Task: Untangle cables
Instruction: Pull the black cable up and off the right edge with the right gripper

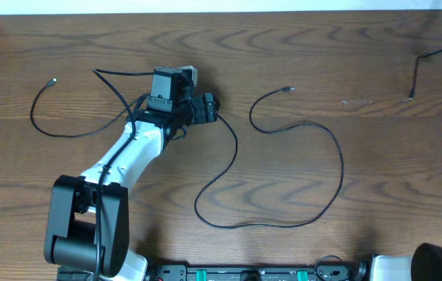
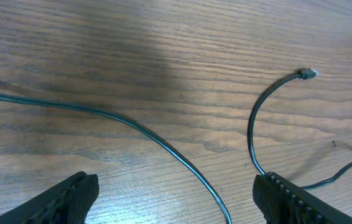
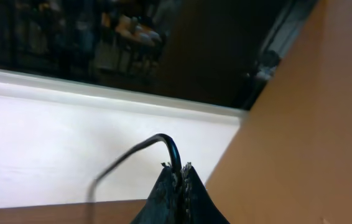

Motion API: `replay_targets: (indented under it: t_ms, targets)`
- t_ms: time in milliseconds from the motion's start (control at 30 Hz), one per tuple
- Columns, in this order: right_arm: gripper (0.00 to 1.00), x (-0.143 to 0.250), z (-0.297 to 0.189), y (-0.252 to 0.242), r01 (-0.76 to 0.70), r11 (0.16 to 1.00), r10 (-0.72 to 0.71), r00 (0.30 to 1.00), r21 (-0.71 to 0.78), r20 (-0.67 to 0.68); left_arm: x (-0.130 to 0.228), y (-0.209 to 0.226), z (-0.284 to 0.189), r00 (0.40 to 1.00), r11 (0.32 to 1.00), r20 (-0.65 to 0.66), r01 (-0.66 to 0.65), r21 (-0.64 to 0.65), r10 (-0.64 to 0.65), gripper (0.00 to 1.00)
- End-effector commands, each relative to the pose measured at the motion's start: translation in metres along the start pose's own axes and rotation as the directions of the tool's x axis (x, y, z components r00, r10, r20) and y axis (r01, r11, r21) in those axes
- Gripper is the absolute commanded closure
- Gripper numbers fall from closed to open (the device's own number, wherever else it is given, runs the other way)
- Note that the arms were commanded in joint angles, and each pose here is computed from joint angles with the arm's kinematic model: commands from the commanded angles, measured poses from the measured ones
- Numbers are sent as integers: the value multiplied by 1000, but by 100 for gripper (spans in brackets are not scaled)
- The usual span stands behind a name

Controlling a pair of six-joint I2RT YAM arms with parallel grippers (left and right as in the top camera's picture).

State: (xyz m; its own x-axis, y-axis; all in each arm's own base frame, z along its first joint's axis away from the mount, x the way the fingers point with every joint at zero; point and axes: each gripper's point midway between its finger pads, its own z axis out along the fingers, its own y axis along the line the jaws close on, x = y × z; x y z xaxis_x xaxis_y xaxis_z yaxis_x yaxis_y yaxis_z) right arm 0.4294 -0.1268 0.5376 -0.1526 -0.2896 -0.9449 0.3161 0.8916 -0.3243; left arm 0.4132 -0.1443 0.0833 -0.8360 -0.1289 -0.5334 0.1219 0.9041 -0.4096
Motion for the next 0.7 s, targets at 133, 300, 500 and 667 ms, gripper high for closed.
replay_targets:
  t_ms: [133, 300, 500, 667]
  targets:
    - [99, 36, 32, -38, 5, 995, 2, 997, 99, -73, -11, -7, -8, 999, 1000, 30, -12, 15, 11, 16]
    - [99, 79, 69, -58, -1, 990, 22, 989, 142, -146, -11, -7, -8, 999, 1000, 30, -12, 15, 11, 16]
    - [99, 116, 103, -76, 1, 983, 32, 984, 182, -177, -11, -7, -8, 999, 1000, 30, -12, 15, 11, 16]
    - [99, 160, 136, -100, 3, 973, 45, 978, 233, -203, -11, -7, -8, 1000, 1000, 29, -11, 15, 11, 16]
